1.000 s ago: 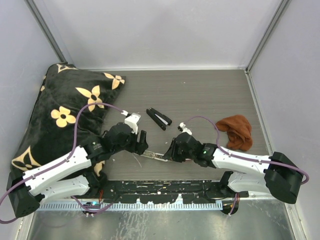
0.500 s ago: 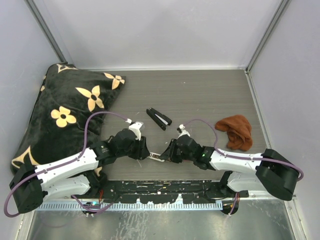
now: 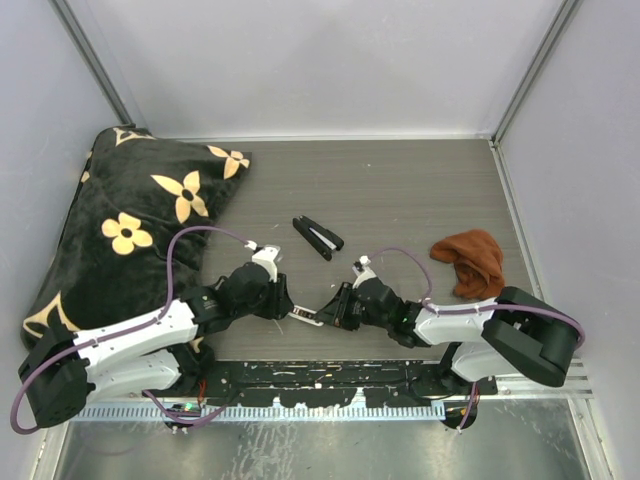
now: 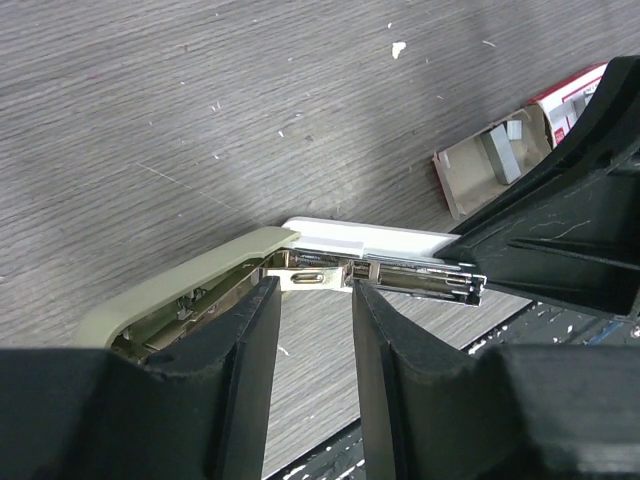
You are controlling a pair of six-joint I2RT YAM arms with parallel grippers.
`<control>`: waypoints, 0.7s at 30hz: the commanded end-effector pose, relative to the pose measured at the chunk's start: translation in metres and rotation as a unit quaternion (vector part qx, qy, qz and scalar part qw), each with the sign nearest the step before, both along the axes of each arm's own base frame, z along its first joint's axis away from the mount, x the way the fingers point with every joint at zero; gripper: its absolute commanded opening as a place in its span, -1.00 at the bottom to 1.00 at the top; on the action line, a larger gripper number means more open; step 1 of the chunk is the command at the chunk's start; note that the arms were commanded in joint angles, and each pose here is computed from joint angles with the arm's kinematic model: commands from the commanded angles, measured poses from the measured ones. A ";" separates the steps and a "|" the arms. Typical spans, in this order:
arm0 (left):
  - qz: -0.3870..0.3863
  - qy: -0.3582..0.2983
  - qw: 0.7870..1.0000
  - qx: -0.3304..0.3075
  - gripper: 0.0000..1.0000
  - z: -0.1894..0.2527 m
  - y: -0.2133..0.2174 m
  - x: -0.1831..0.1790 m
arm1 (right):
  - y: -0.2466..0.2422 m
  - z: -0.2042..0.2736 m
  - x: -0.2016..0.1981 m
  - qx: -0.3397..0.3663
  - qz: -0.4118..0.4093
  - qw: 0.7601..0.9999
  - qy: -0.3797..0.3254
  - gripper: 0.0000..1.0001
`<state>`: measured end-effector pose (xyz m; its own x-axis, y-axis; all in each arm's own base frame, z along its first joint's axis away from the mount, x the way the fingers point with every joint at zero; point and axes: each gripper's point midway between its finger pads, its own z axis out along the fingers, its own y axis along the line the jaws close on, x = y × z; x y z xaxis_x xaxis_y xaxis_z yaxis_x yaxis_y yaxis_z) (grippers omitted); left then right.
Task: Load the staples into the stapler
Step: Open the stapler at the center of the board.
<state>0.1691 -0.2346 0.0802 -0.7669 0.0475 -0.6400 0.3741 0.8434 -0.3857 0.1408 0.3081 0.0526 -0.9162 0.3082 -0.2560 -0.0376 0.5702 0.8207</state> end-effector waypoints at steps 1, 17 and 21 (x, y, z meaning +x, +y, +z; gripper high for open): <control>0.023 -0.039 0.999 -0.019 -0.28 0.014 0.000 0.015 | -0.010 -0.027 -0.007 -0.027 0.000 0.999 0.022 -0.99; -0.007 -0.038 0.999 0.038 -0.01 -0.005 0.003 0.017 | -0.018 -0.048 -0.013 -0.045 -0.005 0.998 0.041 -0.99; -0.018 -0.034 0.998 0.053 -0.08 -0.006 0.002 0.017 | -0.019 -0.052 -0.013 -0.042 -0.008 0.998 0.044 -0.99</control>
